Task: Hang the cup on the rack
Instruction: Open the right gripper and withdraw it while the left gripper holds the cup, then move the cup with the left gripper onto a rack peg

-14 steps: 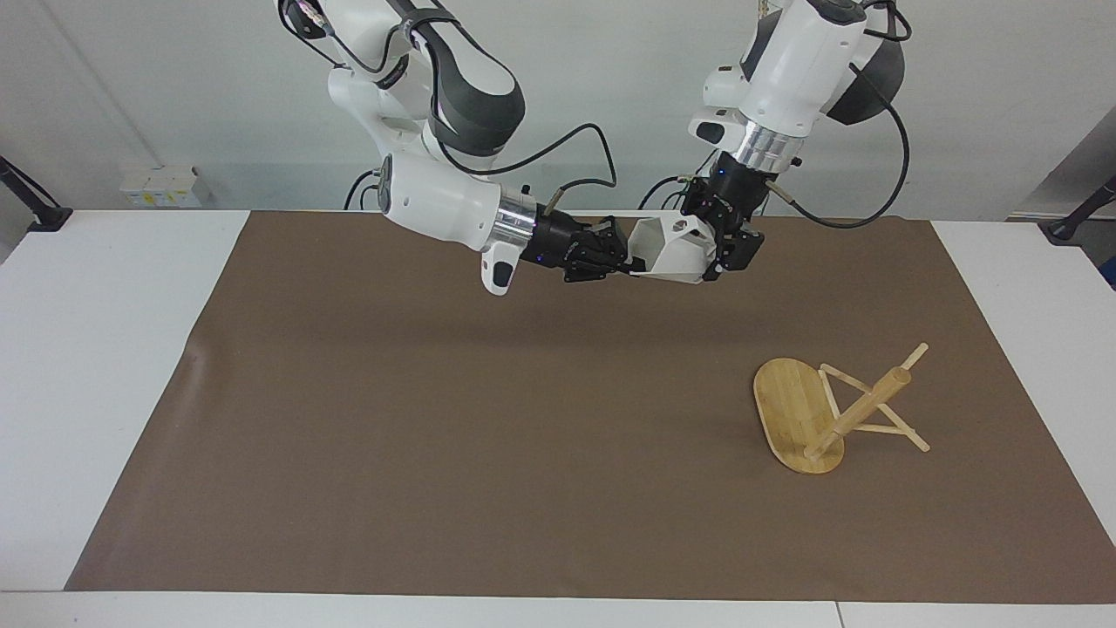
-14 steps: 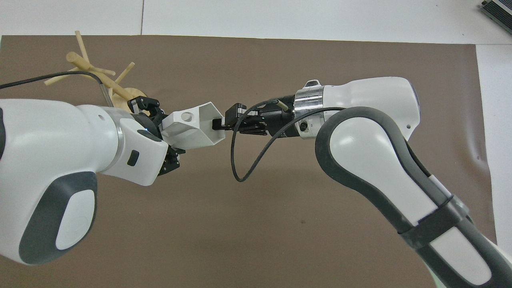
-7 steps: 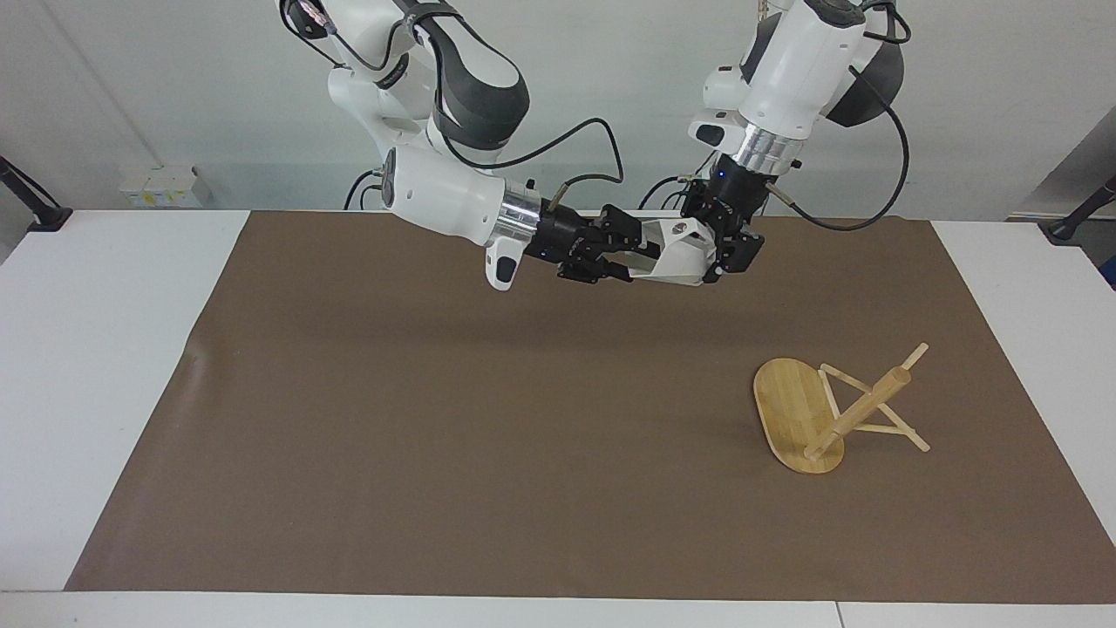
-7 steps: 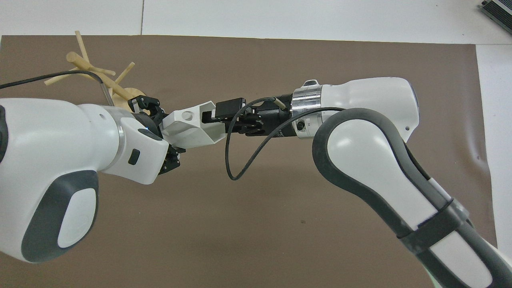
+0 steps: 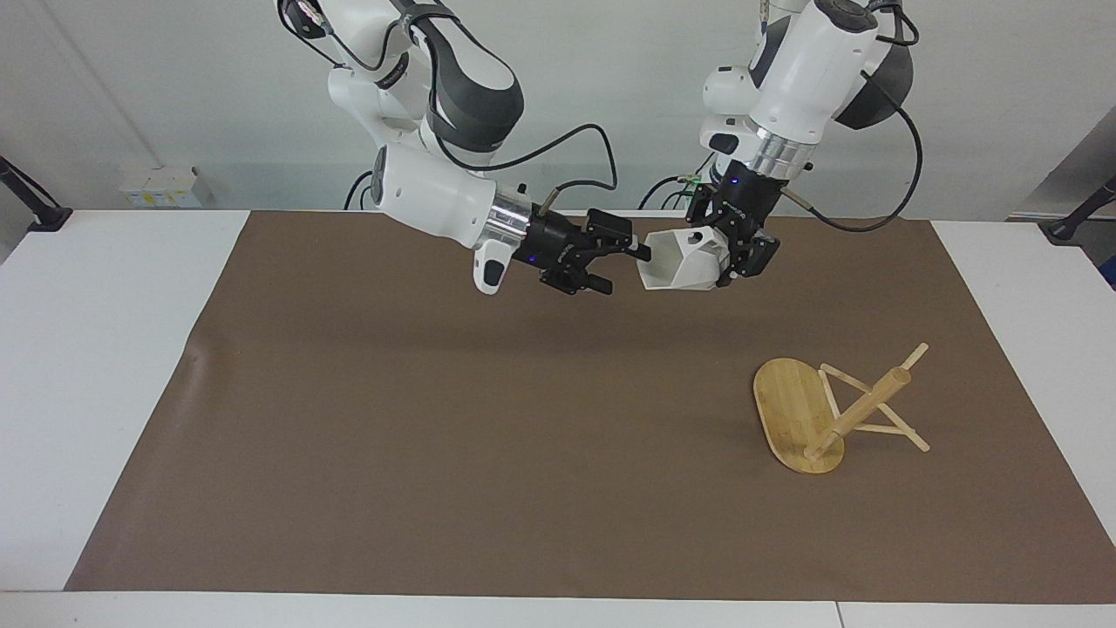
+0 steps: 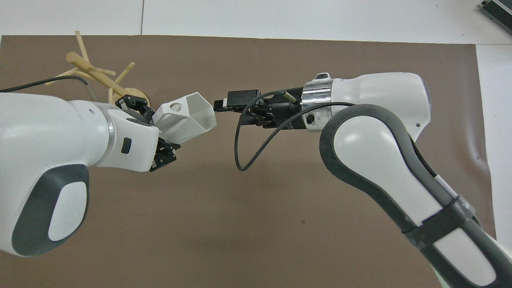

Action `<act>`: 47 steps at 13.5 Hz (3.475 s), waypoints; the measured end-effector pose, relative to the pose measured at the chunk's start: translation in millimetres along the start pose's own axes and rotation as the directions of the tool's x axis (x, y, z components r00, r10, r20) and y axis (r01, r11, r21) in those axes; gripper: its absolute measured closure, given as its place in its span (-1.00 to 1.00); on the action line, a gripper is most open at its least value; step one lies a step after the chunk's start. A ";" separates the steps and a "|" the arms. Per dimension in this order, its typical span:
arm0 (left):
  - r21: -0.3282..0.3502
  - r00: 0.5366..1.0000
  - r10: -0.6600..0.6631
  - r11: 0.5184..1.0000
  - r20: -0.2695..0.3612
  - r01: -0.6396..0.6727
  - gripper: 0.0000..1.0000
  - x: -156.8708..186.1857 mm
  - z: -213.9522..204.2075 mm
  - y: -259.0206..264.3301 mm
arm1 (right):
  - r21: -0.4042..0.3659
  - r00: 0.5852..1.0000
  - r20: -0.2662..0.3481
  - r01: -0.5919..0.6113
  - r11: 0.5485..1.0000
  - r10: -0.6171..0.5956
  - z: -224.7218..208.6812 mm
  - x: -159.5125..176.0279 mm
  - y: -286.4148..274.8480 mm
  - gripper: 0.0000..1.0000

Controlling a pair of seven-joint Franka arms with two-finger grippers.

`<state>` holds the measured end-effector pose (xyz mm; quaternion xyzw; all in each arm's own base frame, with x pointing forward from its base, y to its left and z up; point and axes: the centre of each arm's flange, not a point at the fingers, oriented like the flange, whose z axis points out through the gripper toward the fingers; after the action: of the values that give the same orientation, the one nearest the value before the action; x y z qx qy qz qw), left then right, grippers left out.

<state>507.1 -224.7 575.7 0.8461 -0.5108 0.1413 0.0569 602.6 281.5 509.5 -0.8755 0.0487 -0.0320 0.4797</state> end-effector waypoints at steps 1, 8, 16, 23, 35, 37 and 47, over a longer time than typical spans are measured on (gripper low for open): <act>-0.005 0.999 -0.051 0.999 0.010 0.051 -0.44 -4.6 1.0 -3.5 | -0.059 0.999 -0.031 0.028 0.998 -0.030 -15.0 12.6 11.3 -1.00; 0.020 0.910 -0.410 0.912 0.059 0.409 -0.44 -39.2 5.2 -33.2 | -0.573 0.962 0.026 0.237 0.784 -0.272 -74.9 45.9 71.4 -1.00; 0.142 0.788 -0.601 0.798 0.135 0.585 -0.44 -67.4 36.3 -64.6 | -0.818 0.990 0.142 0.129 0.560 -0.021 -206.2 43.8 110.4 -1.00; 0.150 0.733 -0.665 0.746 0.142 0.648 -0.44 -51.8 62.0 -85.1 | -0.853 0.995 0.022 -0.034 0.520 0.102 -313.8 37.2 121.2 -1.00; 0.147 0.606 -0.791 0.611 0.080 0.778 -0.44 -58.7 72.8 -132.8 | -0.853 0.994 -0.061 -0.099 0.513 0.091 -370.3 29.8 124.0 -1.00; 0.129 0.585 -0.809 0.587 0.061 0.799 -0.44 -60.2 73.7 -137.5 | -0.853 0.995 -0.055 -0.089 0.514 0.081 -371.1 30.0 121.0 -1.00; 0.054 0.414 -0.910 0.415 0.022 0.908 -0.44 -72.0 81.0 -155.2 | -0.855 0.998 -0.033 -0.055 0.516 0.052 -360.8 29.0 106.6 -1.00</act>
<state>626.9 -109.9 484.5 0.9919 0.0289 0.0762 0.0977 588.5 -80.8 613.9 -0.9962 0.0856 0.0096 -0.0113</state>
